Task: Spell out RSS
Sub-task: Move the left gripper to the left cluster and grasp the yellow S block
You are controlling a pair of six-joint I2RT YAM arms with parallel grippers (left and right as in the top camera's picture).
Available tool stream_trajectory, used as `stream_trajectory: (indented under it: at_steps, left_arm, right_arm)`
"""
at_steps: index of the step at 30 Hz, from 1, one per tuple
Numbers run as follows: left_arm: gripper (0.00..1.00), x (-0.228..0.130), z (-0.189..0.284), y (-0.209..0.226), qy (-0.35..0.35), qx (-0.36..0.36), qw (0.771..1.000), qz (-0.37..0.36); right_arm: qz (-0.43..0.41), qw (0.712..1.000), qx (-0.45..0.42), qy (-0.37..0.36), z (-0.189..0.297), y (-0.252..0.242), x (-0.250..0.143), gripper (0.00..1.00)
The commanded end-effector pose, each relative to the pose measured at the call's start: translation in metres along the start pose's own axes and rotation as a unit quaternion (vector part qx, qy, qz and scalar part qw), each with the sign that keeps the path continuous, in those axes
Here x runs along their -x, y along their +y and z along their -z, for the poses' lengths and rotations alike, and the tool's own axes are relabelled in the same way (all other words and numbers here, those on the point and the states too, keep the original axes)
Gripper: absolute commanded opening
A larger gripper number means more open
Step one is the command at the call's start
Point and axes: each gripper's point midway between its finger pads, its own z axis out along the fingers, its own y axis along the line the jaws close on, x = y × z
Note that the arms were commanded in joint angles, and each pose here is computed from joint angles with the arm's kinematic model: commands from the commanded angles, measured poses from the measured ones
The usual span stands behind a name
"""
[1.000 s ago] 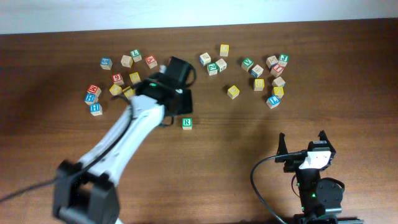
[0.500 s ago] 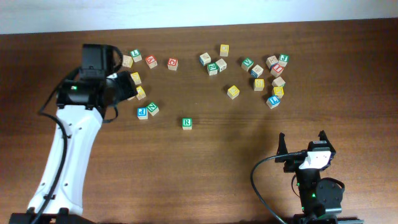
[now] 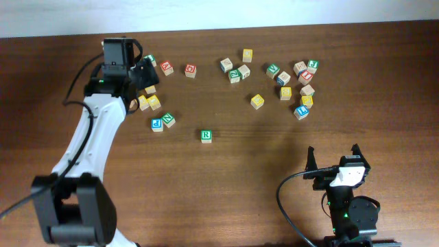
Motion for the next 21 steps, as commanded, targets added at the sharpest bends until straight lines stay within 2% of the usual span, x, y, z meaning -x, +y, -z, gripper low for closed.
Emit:
stream_trajectory:
  at_steps: [1,5,13,16,21]
  left_arm:
    - [0.79,0.003,-0.020,0.000,-0.010,0.003,1.000,-0.004]
    - [0.78,0.003,-0.045,-0.003,-0.020,0.000,1.000,-0.003]
    - [0.77,-0.024,-0.099,0.001,-0.003,0.007,1.000,-0.005]
    - [0.71,-0.027,-0.109,0.004,-0.007,0.014,1.000,-0.005]
    - [0.69,-0.039,-0.124,0.002,0.002,0.015,1.000,-0.009]
  right_arm:
    - [0.001,1.000,-0.001,0.003,0.000,0.000,-0.003,0.98]
    - [0.001,1.000,-0.001,0.003,0.000,0.000,-0.003,0.98]
    - [0.001,1.000,-0.001,0.003,0.000,0.000,-0.003,0.98]
    - [0.001,1.000,-0.001,0.003,0.000,0.000,-0.003,0.98]
    - [0.001,1.000,-0.001,0.003,0.000,0.000,-0.003,0.98]
